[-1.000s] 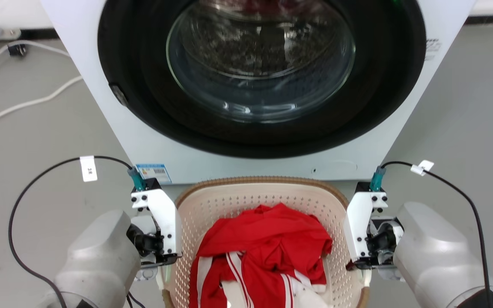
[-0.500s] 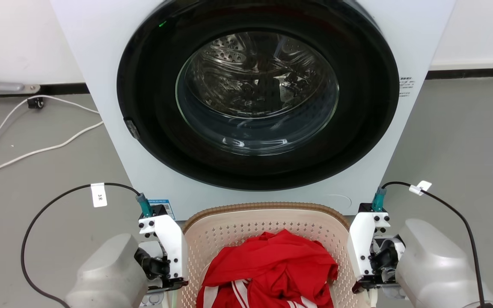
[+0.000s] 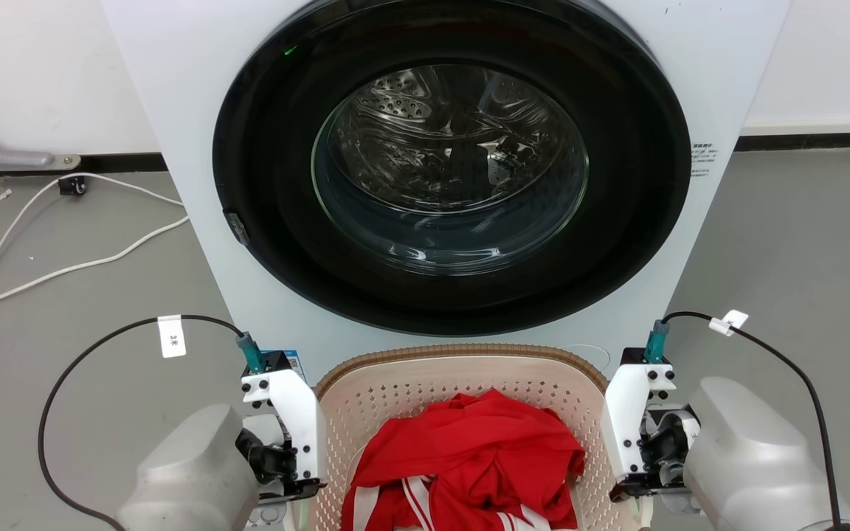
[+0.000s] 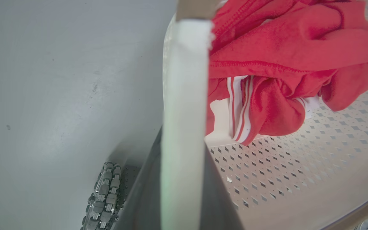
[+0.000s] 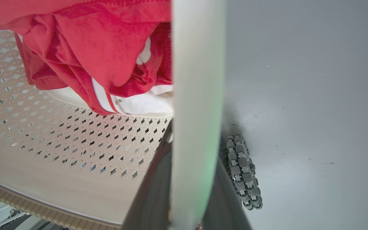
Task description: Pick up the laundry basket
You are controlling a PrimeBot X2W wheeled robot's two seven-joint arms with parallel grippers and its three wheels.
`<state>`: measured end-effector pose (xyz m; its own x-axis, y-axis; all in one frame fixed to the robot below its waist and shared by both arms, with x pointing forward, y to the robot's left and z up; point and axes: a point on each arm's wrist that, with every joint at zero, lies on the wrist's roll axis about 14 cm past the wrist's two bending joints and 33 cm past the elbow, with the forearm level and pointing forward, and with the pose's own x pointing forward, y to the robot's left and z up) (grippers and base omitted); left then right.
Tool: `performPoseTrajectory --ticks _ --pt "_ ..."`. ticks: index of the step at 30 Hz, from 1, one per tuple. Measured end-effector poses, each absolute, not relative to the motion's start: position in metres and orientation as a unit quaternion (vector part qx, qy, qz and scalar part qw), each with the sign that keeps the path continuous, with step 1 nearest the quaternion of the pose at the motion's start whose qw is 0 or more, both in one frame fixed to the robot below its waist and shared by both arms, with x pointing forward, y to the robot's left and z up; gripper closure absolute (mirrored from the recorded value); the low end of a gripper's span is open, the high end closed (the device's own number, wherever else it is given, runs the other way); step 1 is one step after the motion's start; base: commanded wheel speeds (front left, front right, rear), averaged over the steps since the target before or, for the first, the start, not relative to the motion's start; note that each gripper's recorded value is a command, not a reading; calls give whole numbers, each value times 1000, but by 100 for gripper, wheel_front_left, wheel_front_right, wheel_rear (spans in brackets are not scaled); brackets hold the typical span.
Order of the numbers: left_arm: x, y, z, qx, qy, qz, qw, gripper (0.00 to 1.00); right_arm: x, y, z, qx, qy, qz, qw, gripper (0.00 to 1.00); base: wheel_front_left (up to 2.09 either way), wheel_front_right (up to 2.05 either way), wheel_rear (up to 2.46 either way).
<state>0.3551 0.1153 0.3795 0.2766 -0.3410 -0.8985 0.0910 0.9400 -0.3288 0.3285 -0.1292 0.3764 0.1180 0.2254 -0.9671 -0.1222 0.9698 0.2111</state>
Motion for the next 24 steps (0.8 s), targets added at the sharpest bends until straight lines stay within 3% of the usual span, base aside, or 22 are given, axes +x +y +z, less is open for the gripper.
performPoseTrajectory --ticks 24 --pt "354 116 377 -107 591 -135 788 100 327 -128 374 46 660 118 741 100 0 0 0"
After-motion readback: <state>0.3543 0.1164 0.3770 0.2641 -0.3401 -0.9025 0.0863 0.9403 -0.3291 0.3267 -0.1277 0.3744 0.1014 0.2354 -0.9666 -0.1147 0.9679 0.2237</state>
